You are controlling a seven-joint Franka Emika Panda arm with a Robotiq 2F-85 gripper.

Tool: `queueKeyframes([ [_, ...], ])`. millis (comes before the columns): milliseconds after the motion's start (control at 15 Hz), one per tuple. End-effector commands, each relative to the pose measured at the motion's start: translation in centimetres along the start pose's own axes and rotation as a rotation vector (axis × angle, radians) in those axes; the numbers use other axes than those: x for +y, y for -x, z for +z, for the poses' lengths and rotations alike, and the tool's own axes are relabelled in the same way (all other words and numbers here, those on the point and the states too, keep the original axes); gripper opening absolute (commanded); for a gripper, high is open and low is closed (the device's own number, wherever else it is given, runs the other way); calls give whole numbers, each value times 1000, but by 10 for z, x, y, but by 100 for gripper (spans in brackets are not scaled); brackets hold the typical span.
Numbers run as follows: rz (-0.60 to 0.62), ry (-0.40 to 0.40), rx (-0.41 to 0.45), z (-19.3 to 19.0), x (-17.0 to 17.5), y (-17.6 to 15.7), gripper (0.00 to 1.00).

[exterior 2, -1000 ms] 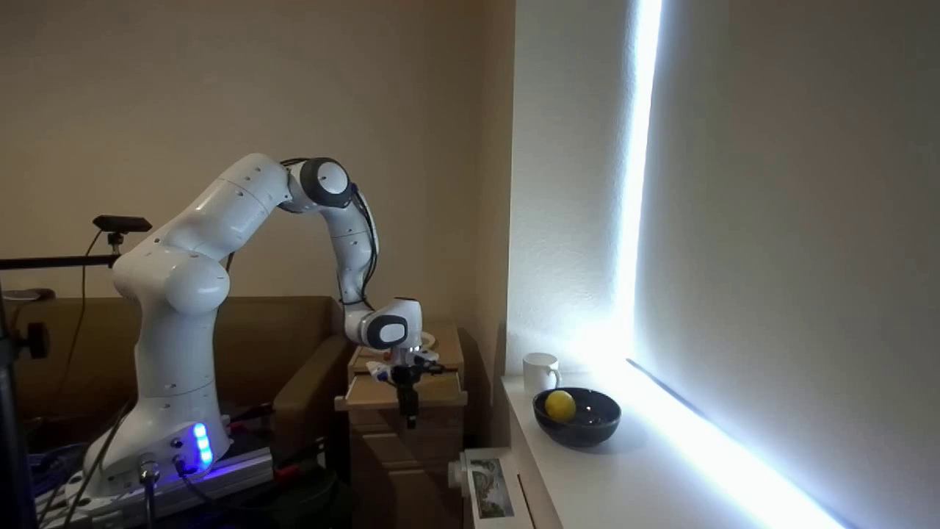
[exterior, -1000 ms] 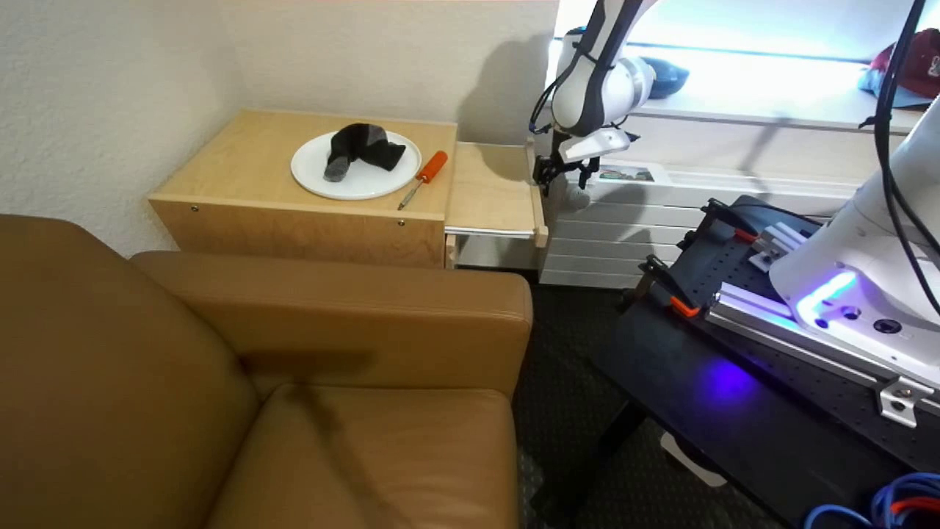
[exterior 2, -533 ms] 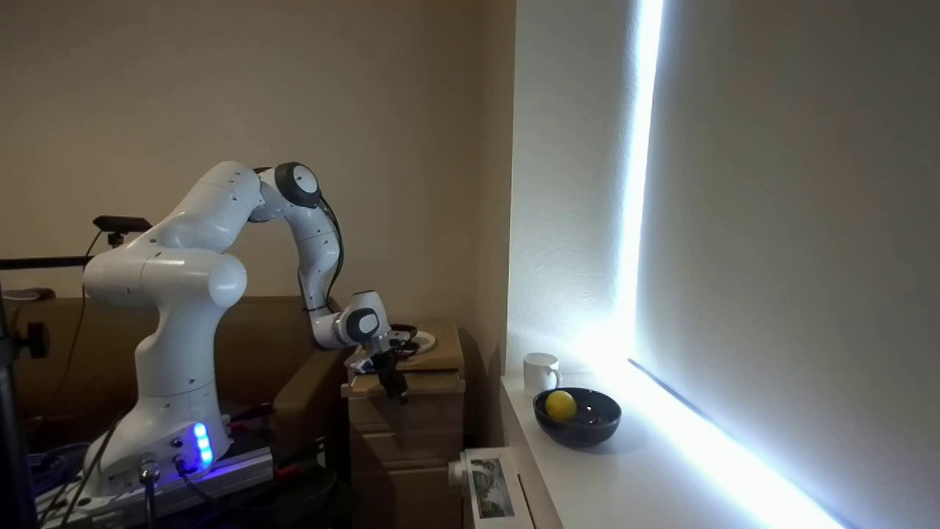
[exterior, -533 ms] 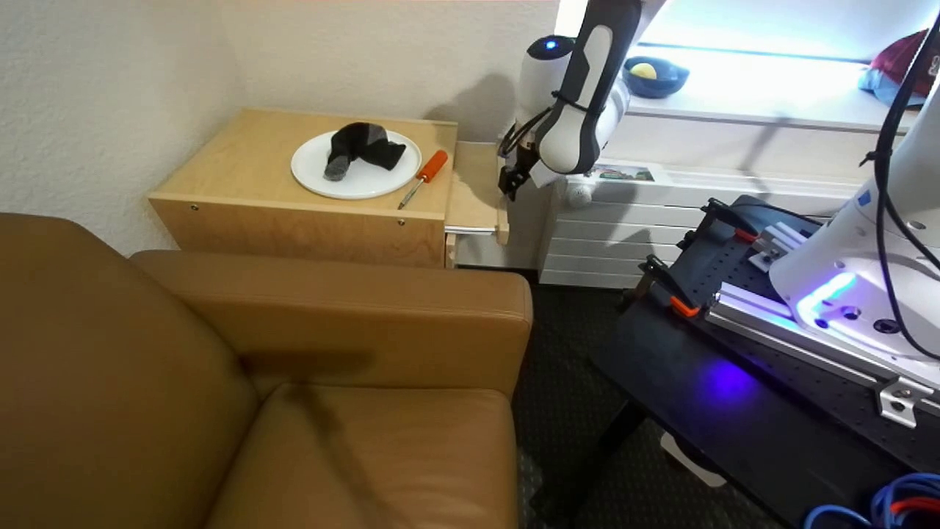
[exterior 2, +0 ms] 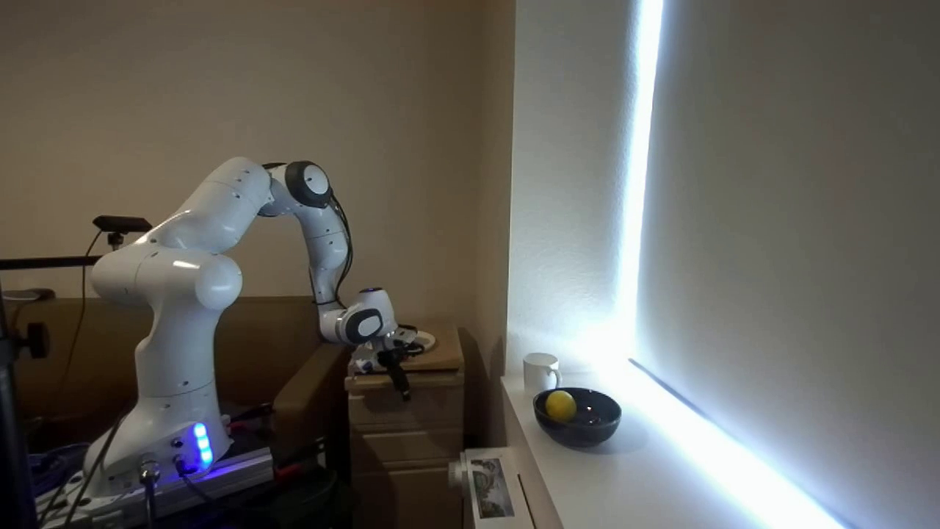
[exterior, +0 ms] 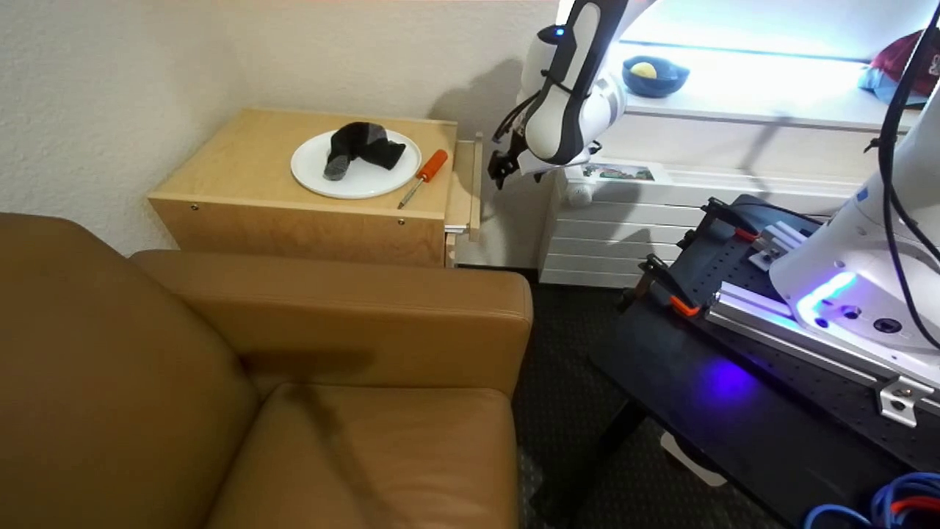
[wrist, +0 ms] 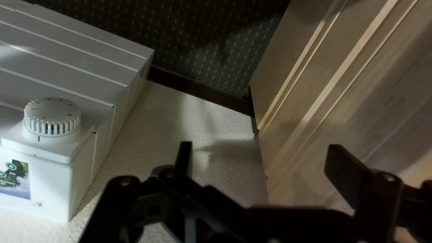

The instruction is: Push the nightstand shelf

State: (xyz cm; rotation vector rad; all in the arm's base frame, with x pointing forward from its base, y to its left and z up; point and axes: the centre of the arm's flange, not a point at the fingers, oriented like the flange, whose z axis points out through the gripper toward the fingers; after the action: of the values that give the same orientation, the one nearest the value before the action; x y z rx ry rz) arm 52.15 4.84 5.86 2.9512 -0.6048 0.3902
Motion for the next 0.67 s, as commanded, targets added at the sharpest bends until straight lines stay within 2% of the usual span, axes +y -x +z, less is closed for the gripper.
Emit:
queueKeyframes([
  [0, 97, -139, -74, -17, 55, -13, 100],
  [133, 147, -209, -106, -28, 73, -16, 100],
  [333, 191, -275, -136, -41, 79, -21, 100],
  [467, 223, -285, -188, -47, 90, -25, 100],
  [533, 206, -260, -127, -43, 54, -31, 100],
  [600, 222, -269, -146, -42, 65, -33, 100],
])
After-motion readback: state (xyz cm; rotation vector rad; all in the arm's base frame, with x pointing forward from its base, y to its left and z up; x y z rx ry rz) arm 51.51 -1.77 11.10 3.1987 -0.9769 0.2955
